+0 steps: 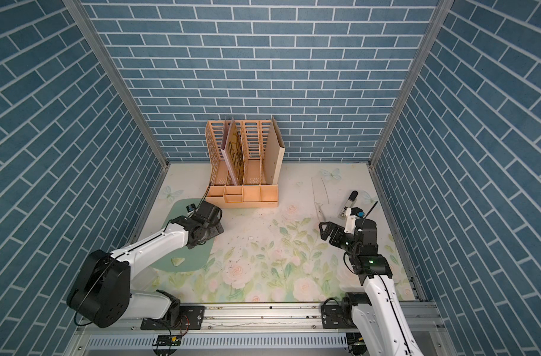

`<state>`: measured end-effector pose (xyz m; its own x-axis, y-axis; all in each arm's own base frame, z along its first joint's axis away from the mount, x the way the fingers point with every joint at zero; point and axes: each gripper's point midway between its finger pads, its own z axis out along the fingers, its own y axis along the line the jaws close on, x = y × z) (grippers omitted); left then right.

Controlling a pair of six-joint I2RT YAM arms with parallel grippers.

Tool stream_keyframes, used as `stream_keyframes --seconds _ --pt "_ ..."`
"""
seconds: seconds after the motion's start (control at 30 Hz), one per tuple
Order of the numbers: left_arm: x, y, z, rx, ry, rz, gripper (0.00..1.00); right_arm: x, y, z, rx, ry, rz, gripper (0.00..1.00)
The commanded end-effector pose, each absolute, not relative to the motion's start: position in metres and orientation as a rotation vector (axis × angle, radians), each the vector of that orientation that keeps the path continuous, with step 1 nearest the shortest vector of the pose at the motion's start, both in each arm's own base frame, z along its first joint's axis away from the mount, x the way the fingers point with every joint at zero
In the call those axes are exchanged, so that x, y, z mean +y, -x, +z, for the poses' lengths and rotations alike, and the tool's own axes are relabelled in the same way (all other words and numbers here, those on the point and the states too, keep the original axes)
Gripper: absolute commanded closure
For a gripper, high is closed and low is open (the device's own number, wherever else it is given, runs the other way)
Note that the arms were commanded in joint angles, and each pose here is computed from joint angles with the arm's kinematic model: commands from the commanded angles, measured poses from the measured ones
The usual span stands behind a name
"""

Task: Align the knife with the edge of the cutting board
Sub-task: Adjust the work surface at the center of the board.

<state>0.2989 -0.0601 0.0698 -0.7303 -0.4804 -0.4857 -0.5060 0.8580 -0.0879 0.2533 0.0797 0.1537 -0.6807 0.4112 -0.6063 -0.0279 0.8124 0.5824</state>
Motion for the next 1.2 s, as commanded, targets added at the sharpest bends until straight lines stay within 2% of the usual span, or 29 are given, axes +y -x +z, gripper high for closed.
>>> stream_keyframes --seconds 0.0,0.23,0.37,0.7,0.83,1.17 --pt "-0.040 -0.320 0.077 2.522 0.729 0.055 0.00 0.082 -0.254 0.149 2.196 -0.315 0.763 0.00" --pt "0.043 -0.354 0.109 2.379 1.003 -0.012 0.00 0.087 -0.252 0.148 2.112 -0.339 0.843 0.00" --pt "0.077 -0.386 0.127 2.311 1.097 -0.049 0.00 0.091 -0.248 0.146 2.100 -0.317 0.869 0.01" --pt "0.133 -0.442 0.078 2.395 1.281 0.011 0.05 0.104 -0.239 0.151 2.090 -0.198 0.901 0.03" --pt "0.154 -0.436 0.056 2.429 1.355 0.084 0.05 0.110 -0.235 0.153 2.100 -0.145 0.918 0.02" --pt "0.144 -0.409 0.019 2.483 1.461 -0.061 0.04 0.124 -0.223 0.148 2.145 -0.010 0.972 0.02"
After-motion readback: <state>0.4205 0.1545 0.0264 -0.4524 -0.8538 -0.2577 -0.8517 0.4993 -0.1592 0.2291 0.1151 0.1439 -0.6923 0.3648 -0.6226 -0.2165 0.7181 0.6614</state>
